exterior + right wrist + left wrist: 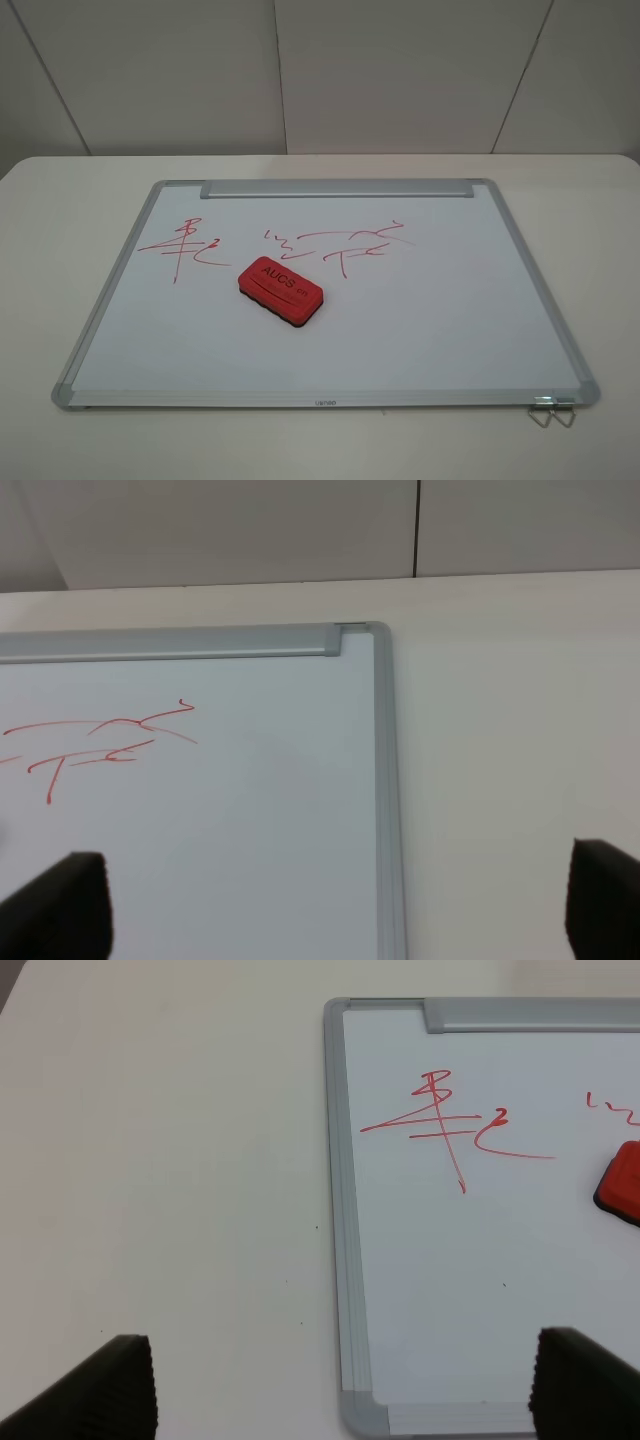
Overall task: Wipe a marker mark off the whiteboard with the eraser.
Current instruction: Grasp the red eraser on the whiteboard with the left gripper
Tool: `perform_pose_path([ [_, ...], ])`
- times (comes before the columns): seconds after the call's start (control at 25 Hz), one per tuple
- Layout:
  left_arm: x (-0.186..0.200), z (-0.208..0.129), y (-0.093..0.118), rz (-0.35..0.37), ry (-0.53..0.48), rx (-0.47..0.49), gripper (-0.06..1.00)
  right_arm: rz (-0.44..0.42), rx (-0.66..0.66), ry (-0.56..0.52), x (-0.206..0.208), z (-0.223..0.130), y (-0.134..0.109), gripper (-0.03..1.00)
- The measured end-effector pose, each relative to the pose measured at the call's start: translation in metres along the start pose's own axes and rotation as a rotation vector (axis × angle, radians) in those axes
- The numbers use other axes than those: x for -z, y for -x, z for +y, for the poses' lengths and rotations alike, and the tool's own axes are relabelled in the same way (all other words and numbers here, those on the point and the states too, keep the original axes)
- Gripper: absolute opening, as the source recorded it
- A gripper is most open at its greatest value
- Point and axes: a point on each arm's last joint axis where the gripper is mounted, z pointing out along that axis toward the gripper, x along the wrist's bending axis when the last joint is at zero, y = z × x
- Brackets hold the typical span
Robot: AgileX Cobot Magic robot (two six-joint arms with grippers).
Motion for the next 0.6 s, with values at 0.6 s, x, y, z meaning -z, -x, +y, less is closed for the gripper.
perform_pose_path([
  [0.6,-0.045,0.043,0.007,-0.095,-0.185,-0.062,0.75,0.000,0.000,0.000,0.000,0.000,0.000,0.83],
])
